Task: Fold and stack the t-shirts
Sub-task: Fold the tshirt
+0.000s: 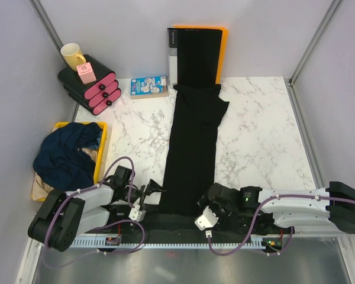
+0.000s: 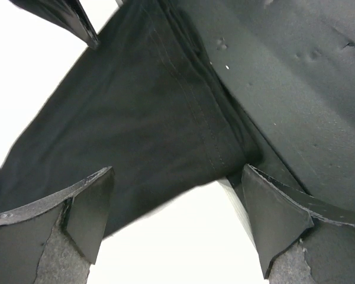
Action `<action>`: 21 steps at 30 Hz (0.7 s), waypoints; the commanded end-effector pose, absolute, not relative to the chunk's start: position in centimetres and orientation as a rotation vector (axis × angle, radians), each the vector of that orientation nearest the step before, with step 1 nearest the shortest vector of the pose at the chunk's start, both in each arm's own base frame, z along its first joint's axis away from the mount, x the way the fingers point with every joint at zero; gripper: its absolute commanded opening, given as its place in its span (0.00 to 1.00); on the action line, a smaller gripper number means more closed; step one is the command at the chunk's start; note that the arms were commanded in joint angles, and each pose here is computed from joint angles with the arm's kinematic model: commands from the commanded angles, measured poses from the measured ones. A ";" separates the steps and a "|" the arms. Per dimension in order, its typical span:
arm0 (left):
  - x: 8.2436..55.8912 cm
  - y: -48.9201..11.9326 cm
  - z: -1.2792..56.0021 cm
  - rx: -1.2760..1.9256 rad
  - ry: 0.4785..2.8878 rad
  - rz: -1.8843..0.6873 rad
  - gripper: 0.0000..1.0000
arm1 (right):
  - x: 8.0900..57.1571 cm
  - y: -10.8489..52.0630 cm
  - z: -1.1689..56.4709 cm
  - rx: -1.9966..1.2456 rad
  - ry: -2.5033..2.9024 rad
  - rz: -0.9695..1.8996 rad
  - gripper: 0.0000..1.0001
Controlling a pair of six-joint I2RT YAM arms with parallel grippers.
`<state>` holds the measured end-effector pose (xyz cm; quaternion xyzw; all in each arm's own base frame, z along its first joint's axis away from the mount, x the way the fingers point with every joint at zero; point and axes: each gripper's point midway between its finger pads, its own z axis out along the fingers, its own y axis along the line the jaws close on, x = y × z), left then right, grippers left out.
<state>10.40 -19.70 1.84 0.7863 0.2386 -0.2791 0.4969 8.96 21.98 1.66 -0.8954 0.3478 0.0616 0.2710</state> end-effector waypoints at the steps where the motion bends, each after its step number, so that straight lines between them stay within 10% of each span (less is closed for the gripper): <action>1: 12.7 -21.6 5.3 1.851 -0.239 -0.048 0.95 | 8.7 23.1 2.2 -2.345 0.958 0.194 0.91; 21: 16.2 -22.5 6.8 1.893 -0.373 0.219 0.96 | 8.3 22.9 2.2 -2.356 0.965 0.196 0.88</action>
